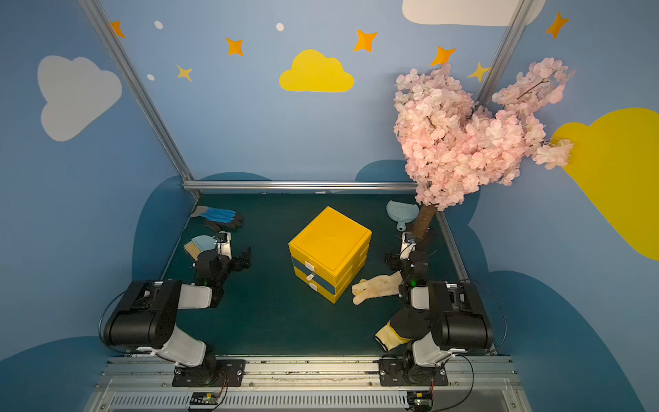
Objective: Take the keys out of the drawer
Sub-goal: Adjust the storage box at the center of the board.
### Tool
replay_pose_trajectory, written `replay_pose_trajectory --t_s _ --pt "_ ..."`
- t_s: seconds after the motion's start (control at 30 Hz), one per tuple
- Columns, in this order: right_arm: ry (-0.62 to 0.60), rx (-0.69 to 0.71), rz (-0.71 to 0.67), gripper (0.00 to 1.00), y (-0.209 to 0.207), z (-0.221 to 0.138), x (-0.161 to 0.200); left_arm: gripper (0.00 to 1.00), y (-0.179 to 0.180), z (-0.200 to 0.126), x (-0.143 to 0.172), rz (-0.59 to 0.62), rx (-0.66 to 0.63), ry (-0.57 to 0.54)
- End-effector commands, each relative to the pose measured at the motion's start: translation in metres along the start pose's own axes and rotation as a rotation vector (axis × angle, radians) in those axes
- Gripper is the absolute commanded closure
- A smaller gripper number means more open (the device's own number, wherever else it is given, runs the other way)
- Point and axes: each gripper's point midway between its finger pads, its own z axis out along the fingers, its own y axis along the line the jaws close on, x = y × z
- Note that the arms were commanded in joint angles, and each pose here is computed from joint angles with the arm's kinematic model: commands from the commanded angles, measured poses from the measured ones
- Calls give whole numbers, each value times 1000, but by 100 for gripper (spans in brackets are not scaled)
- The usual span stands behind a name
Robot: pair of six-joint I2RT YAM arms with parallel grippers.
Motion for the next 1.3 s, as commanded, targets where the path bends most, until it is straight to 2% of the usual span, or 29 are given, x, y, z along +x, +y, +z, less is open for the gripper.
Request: replay_pose_trajectory --t_s 0.0,0.6,0.7,0.8,0.87,0.93,0.97,1.03,1.1,1.17,1.27 --pt "-1 -1 2 5 1 0 1 0 0 -1 2 10 5 5" --pt "-1 0 2 5 1 0 1 0 2 -1 2 -8 12 6" --pt "-1 3 1 2 0 0 1 5 2 -2 2 -18 17 6" --pt "8 79 17 2 -11 -4 -11 11 15 -8 -11 -40 -57 -5" --pt "102 206 53 2 -28 -10 -24 12 32 -20 -26 -71 -168 -12" --pt "218 239 121 2 -34 -16 -42 13 51 -38 -46 -141 -285 -39" --pt "255 216 133 2 -29 -18 -52 12 50 -45 -57 -164 -282 -61" --pt "353 142 149 5 -13 -26 -63 14 33 -57 -86 -160 -186 -86" --pt "427 60 224 9 5 -39 -72 16 15 -66 -106 -197 -93 -62" --pt "506 -1 326 20 24 -58 -68 16 -1 -71 -119 -235 -13 -13" --pt "578 -73 474 40 53 -85 -53 21 -18 -77 -125 -306 26 104"
